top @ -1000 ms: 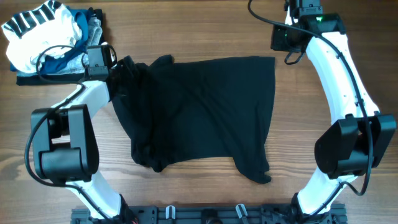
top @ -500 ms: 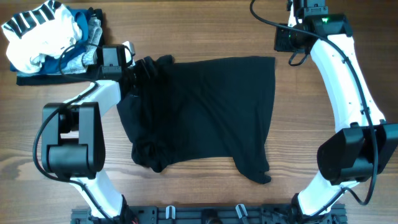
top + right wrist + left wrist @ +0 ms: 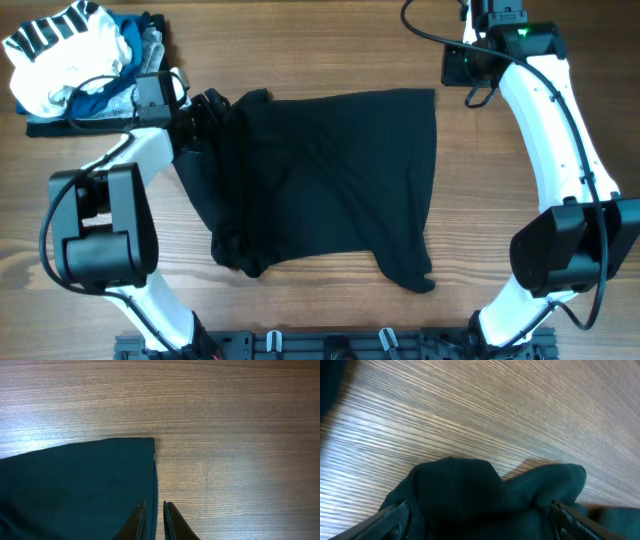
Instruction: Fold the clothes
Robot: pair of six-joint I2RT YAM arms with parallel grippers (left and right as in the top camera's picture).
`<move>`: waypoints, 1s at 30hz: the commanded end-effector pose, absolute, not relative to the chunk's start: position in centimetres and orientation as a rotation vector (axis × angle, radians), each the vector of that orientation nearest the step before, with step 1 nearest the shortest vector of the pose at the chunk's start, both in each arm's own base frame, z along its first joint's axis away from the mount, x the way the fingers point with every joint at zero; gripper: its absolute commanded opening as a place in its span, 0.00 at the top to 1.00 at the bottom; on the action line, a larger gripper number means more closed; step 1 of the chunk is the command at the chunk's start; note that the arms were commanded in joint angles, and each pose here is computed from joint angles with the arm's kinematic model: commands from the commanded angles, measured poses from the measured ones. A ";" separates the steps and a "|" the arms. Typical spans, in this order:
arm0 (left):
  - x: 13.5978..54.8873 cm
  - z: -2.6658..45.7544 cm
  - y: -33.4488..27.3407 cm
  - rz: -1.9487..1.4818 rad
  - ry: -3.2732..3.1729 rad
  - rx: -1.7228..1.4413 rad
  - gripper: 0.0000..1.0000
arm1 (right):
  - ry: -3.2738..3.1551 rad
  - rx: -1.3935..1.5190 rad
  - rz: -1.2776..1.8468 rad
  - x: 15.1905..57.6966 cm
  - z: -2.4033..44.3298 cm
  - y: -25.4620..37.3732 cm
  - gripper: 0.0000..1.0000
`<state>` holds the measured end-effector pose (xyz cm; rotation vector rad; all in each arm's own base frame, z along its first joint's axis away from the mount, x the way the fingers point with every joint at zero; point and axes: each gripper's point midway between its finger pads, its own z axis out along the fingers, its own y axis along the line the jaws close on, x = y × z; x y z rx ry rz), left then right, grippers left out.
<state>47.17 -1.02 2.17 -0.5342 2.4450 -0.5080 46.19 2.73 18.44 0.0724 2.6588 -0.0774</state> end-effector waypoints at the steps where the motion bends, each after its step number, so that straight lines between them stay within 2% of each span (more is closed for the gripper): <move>1: 47.6 3.6 -1.7 -0.486 2.405 -0.485 0.34 | 2.617 0.055 -0.104 46.1 20.4 2.4 0.87; 2: 47.7 3.8 -1.4 -0.473 2.397 -0.491 0.62 | 2.618 0.050 -0.105 46.1 20.3 2.5 0.87; 4: 47.8 4.0 -0.8 -0.460 2.388 -0.504 0.70 | 2.620 0.050 -0.106 46.0 20.3 2.4 0.87; 5: 48.1 4.3 0.0 -0.429 2.369 -0.519 0.79 | 2.622 0.049 -0.107 46.0 20.3 2.4 0.87; 7: 48.2 4.2 0.9 -0.399 2.361 -0.541 0.27 | 2.629 0.048 -0.108 45.8 20.2 2.4 0.87; 9: 47.7 3.7 2.7 -0.318 2.369 -0.594 0.00 | 2.630 0.048 -0.107 45.8 20.2 2.4 0.87; 10: 47.7 3.7 3.2 -0.308 2.369 -0.603 0.00 | 2.630 0.047 -0.107 45.8 20.2 2.4 0.87; 13: 47.5 3.6 4.0 -0.300 2.367 -0.626 0.10 | 2.631 0.047 -0.107 45.8 20.2 2.4 0.88; 15: 47.3 3.4 4.0 -0.300 2.377 -0.629 0.07 | 2.631 0.047 -0.107 45.8 20.2 2.4 0.88; 19: 47.1 1.6 2.9 -0.352 2.421 -0.618 0.11 | 2.641 0.045 -0.107 45.6 20.1 2.5 0.89; 21: 46.8 -0.2 1.6 -0.423 2.462 -0.611 0.21 | 2.650 0.047 -0.108 45.4 20.0 2.4 0.89; 22: 46.6 -0.9 0.6 -0.464 2.484 -0.592 0.09 | 2.656 0.047 -0.109 45.2 19.9 2.4 0.89; 23: 46.7 -1.3 -0.1 -0.469 2.492 -0.576 0.04 | 2.657 0.047 -0.109 45.2 19.9 2.4 0.89; 27: 46.8 -1.3 -2.7 -0.490 2.506 -0.504 0.11 | 2.660 0.047 -0.110 45.2 19.8 2.4 0.90; 28: 46.7 -1.3 -3.3 -0.495 2.512 -0.489 0.16 | 2.660 0.048 -0.111 45.1 19.8 2.4 0.89; 29: 46.7 -1.3 -3.6 -0.498 2.515 -0.480 0.30 | 2.660 0.046 -0.110 45.1 19.8 2.4 0.89; 30: 46.7 -1.3 -3.7 -0.499 2.515 -0.479 0.50 | 2.663 0.047 -0.110 45.1 19.8 2.4 0.90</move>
